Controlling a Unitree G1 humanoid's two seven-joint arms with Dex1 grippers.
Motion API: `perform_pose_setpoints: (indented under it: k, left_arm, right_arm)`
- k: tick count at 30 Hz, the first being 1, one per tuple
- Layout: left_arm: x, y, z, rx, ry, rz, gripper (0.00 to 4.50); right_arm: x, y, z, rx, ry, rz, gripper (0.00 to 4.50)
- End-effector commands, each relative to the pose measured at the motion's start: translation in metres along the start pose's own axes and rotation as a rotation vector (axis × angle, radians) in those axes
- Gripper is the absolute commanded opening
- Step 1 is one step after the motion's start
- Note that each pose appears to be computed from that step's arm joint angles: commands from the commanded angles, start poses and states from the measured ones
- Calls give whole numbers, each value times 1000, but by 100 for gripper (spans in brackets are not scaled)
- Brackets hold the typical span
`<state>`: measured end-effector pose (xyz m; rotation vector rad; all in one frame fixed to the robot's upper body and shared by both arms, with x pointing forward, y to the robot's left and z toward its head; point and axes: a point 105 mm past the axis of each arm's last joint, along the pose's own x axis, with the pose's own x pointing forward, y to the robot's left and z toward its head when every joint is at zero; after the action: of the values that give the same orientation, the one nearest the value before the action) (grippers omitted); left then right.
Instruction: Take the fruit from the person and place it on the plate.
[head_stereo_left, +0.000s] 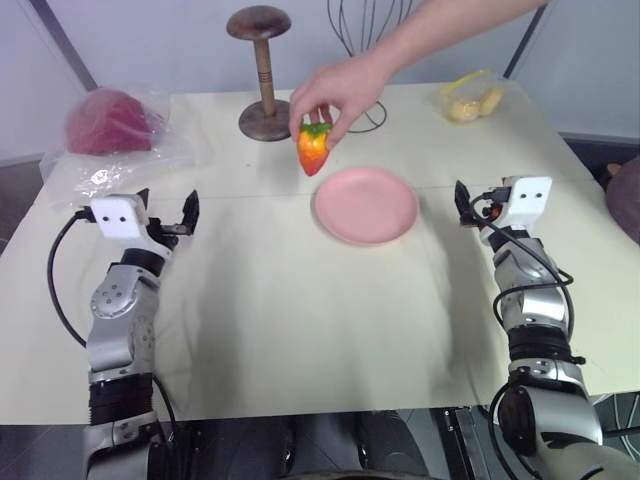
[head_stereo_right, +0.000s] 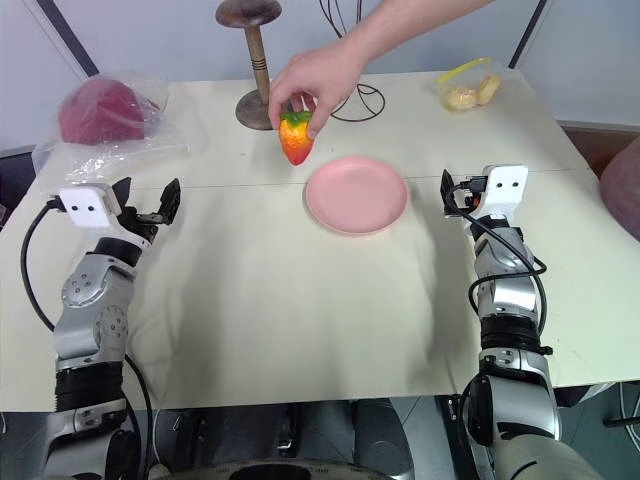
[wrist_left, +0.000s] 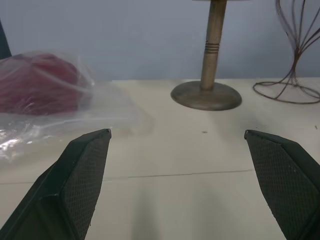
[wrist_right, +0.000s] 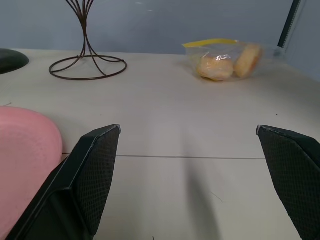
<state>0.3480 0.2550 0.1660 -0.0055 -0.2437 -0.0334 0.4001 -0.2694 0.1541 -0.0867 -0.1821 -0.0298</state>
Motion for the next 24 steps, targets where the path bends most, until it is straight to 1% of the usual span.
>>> perform_pose_setpoints:
  k: [1, 4, 7, 9, 13, 15, 16, 17, 19, 20, 22, 24]
  left_arm:
    - [3, 4, 18, 35, -53, -16, 450]
    - [5, 4, 28, 49, -62, -63, 450]
    - [7, -5, 49, 70, -87, -185, 450]
    - [8, -8, 59, 72, -95, -229, 450]
    - [8, -11, 68, 84, -92, -275, 450]
    - [8, -13, 68, 87, -89, -290, 450]
    - [8, -13, 68, 90, -86, -286, 450]
    - [8, -12, 67, 92, -84, -283, 450]
    - [7, -12, 64, 89, -76, -277, 450]
    - [7, -12, 62, 87, -71, -277, 450]
    - [6, -12, 57, 83, -57, -279, 450]
    - [5, -11, 51, 73, -39, -282, 450]
  right_arm:
    - [2, 1, 11, -7, -44, 3, 445]
    - [1, 1, 10, -8, -42, 2, 445]
    - [1, 0, 10, -10, -39, 3, 445]
    - [0, 0, 10, -11, -38, 3, 445]
    - [0, -1, 10, -13, -39, 3, 445]
    - [-1, 4, 13, -6, -44, 51, 445]
    - [-5, 23, 22, 11, -58, 212, 445]
    - [-11, 38, 28, 24, -68, 335, 445]
    - [-38, 69, 43, 53, -34, 663, 445]
    - [-49, 74, 47, 51, 8, 765, 445]
    - [-64, 75, 54, -2, 84, 875, 445]
    - [-69, 73, 60, -47, 126, 913, 445]
